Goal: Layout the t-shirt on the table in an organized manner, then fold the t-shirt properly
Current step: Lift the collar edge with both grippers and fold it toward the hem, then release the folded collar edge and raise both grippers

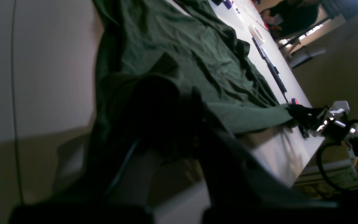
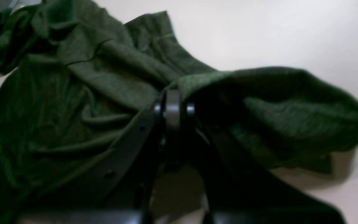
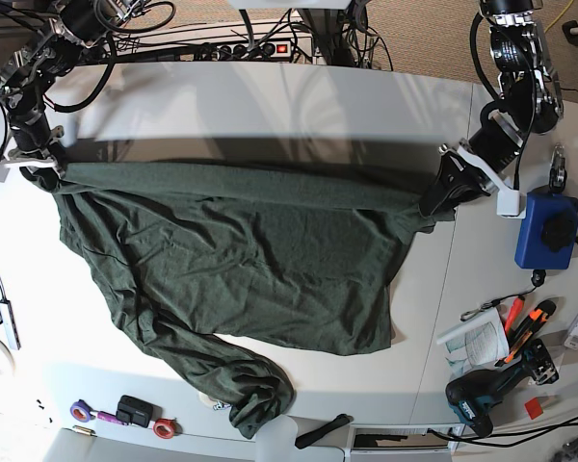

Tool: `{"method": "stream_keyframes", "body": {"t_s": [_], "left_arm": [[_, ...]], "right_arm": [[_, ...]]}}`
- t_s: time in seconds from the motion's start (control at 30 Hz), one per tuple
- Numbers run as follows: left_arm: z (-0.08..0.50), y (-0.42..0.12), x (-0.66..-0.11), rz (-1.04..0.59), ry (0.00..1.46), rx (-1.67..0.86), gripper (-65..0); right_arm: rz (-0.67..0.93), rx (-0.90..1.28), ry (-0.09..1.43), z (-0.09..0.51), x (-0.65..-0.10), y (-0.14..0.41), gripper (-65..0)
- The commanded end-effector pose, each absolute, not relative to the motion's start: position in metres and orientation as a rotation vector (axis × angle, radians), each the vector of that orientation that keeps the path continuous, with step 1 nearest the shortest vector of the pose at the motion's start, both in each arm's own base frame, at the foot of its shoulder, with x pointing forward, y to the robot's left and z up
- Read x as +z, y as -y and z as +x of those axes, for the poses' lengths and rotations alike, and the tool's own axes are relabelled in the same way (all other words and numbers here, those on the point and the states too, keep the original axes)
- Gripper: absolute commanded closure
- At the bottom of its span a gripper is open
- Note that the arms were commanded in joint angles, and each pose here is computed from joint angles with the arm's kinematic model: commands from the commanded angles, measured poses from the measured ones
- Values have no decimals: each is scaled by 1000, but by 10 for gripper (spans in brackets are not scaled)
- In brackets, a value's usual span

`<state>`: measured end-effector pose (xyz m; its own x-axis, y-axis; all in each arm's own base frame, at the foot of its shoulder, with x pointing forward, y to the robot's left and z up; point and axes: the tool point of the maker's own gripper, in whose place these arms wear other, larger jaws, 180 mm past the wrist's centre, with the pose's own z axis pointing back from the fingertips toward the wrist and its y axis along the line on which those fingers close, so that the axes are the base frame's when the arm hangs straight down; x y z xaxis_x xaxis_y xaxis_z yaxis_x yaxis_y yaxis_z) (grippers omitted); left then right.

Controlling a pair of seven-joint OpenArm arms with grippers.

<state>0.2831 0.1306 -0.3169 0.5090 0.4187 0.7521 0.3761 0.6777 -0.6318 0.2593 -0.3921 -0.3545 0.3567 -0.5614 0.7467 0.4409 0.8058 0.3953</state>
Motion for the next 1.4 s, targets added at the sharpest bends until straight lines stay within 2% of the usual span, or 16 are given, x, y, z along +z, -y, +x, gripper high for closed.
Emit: {"method": "stream_keyframes", "body": {"t_s": [0.0, 0.23, 0.37, 0.4, 0.47, 0.5, 0.53, 0.8, 1.1, 1.23, 1.37], "left_arm": [[289, -134, -301, -882, 1137, 19, 0], [287, -134, -310, -832, 1108, -11, 0], [284, -133, -314, -826, 1091, -27, 0], [284, -133, -314, -826, 1090, -27, -43], [284, -133, -314, -826, 1091, -27, -173], [284, -133, -314, -826, 1091, -27, -222], [284, -133, -314, -825, 1091, -26, -253], [286, -136, -314, -804, 1101, -29, -265], [290, -189, -285, -757, 1259, 55, -264], [289, -229, -267, -692, 1329, 94, -264], [287, -251, -260, -630, 1332, 76, -264]], "right_arm": [[107, -633, 1088, 267, -333, 403, 0], [110, -628, 1083, 267, -334, 402, 0], [136, -533, 1074, 270, -334, 390, 0], [143, -505, 1069, 270, -335, 386, -60], [149, -482, 1061, 270, -336, 383, -229], [148, -482, 1064, 270, -335, 384, -277], [146, -484, 1071, 271, -334, 384, -289], [139, -493, 1144, 275, -321, 391, -289], [162, -479, 1228, 283, -292, 401, -289], [152, -449, 1190, 279, -289, 397, -289], [133, -403, 1096, 269, -288, 390, -289]]}}
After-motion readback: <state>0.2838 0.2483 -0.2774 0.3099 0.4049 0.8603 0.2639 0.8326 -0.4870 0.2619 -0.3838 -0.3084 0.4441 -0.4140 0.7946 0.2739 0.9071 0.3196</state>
